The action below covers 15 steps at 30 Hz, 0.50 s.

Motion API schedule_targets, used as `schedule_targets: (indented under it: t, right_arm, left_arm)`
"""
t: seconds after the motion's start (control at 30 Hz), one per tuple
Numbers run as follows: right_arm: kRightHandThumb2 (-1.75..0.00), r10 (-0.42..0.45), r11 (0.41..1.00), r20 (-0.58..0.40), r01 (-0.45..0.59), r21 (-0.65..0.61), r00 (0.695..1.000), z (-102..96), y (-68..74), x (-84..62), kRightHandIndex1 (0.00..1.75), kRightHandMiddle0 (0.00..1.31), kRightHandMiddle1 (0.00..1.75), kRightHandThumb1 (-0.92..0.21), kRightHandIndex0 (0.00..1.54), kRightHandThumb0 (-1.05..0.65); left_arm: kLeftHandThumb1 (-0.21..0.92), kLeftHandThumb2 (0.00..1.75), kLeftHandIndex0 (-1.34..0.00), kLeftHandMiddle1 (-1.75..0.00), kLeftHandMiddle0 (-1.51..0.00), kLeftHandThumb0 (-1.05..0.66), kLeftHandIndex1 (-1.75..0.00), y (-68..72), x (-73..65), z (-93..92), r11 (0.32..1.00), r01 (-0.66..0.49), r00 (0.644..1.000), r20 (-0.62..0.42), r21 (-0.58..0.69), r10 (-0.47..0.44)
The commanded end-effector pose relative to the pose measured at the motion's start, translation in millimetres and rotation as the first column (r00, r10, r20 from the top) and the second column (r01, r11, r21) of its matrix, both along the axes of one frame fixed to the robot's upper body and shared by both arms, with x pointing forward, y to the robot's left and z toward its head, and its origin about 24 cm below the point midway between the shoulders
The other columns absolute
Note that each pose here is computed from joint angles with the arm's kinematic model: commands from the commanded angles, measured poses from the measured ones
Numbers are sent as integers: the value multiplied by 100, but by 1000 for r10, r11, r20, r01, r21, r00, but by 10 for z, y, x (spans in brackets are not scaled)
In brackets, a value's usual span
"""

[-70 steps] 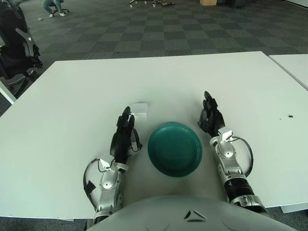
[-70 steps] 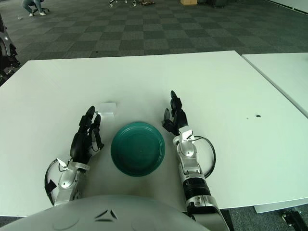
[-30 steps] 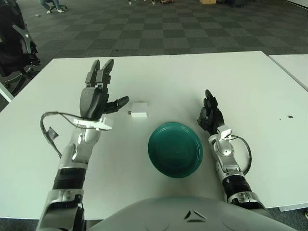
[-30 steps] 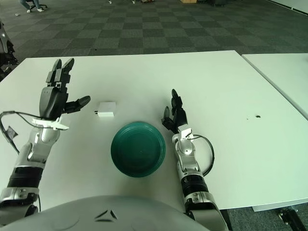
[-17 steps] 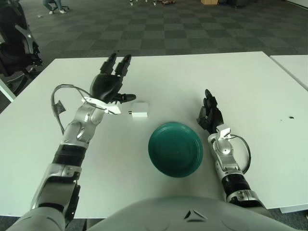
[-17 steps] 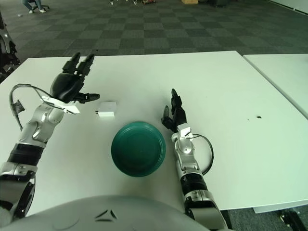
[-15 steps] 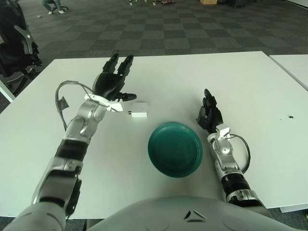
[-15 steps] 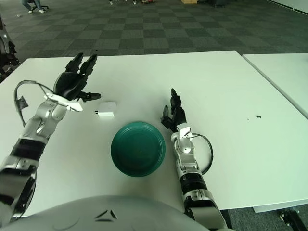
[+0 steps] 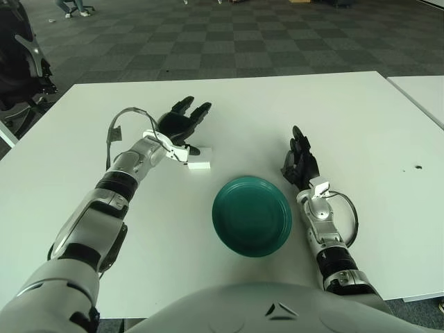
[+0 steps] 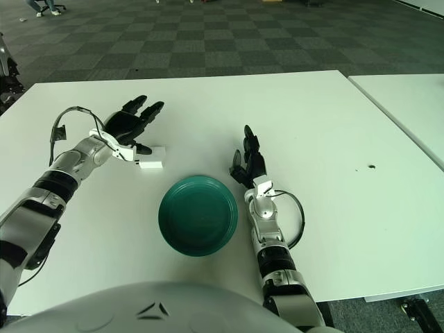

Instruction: Put the charger into the plate.

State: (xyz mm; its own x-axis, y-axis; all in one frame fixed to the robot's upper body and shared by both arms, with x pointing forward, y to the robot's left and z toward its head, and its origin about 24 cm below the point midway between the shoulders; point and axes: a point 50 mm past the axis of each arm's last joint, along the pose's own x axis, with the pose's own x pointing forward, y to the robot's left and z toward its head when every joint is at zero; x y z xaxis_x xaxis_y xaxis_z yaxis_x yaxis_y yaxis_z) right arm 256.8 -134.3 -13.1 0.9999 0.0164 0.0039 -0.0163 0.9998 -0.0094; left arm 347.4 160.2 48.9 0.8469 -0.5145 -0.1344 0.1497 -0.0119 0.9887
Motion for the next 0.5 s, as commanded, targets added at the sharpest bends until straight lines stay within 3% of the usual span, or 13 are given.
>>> schedule_targets:
  t: [0.0, 0.47]
  right_arm:
    - [-91, -11, 999, -421, 24, 27, 907, -809, 65, -682, 0, 0, 17, -92, 0, -86]
    - [-91, -18, 999, -430, 30, 22, 903, -829, 73, -702, 1, 0, 29, -92, 3, -86]
  left_arm:
    - [92, 35, -1, 0, -1, -105, -34, 4, 104, 59, 1000, 13, 999, -40, 10, -13]
    - [92, 22, 0, -1, -3, -105, -67, -25, 119, -28, 998, 20, 982, -187, 52, -10]
